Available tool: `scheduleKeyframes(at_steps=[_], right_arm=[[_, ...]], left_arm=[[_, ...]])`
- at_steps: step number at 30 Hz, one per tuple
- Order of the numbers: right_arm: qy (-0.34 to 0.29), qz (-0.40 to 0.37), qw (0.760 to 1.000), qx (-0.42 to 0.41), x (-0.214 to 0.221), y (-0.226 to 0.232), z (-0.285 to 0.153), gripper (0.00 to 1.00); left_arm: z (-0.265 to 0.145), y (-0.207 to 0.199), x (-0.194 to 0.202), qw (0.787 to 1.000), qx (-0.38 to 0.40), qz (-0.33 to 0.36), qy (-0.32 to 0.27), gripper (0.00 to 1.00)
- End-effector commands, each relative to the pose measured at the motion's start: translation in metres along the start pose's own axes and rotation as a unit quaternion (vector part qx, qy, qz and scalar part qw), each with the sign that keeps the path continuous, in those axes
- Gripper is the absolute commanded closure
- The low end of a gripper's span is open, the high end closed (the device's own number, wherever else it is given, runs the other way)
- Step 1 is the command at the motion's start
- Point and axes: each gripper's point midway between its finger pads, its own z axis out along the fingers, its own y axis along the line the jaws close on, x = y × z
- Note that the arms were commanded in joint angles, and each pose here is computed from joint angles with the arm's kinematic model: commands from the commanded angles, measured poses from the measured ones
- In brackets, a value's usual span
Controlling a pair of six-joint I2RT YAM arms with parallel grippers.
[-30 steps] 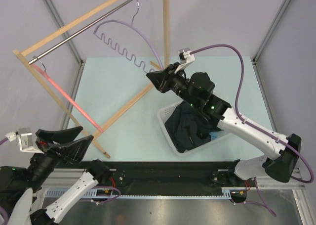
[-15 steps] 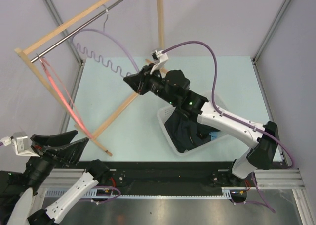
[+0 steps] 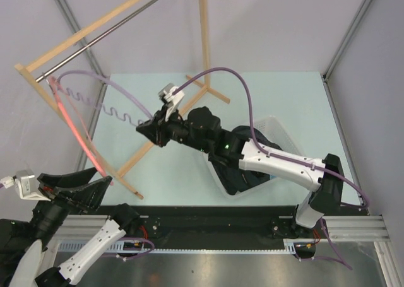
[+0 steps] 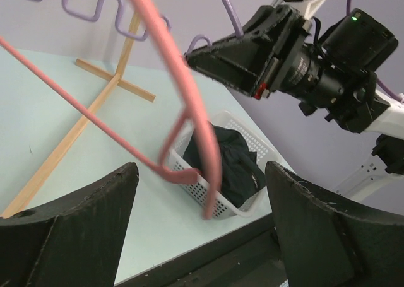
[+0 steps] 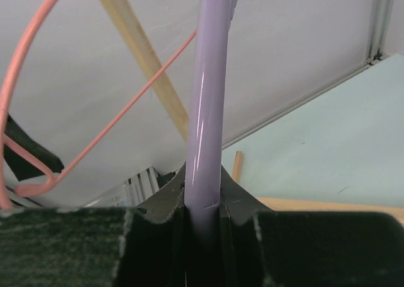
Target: Remove the shorts from the hanger
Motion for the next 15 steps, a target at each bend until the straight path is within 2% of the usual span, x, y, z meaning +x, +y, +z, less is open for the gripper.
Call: scheduleKeyframes(at_steps=[1,5,7,9,12,13,15], right_arm=[[-0.006,-0.062,0.998,-0.025,-0.002,0.040,0.004,1.00],[-0.005,-0.091,0.996,0.008,0.010,0.047,0.010,0.99],[-0.005,-0.097,0.995,0.019,0.014,0.052,0.010,0.93],[-0.002,-0.104,0.994,0.030,0.019,0.050,0.012,0.92],[0.001,-0.101,0.994,0.038,0.022,0.050,0.010,0.80],[0.001,-0.100,0.994,0.043,0.022,0.049,0.009,0.68],[0.001,-0.099,0.994,0.056,0.019,0.043,0.003,0.59]], left_arm=[[-0.003,-0.002,-0.010,1.000,0.003,0.000,-0.019,0.14],[-0.004,-0.006,-0.014,1.000,0.012,-0.002,-0.024,0.14],[-0.003,-0.007,-0.015,1.000,0.013,-0.002,-0.025,0.14],[-0.002,-0.006,-0.014,1.000,0.011,-0.002,-0.023,0.14],[-0.002,-0.006,-0.012,1.000,0.011,-0.002,-0.020,0.14],[-0.001,-0.005,-0.011,1.000,0.009,-0.002,-0.018,0.14],[0.001,-0.003,-0.007,1.000,0.007,-0.003,-0.015,0.14]])
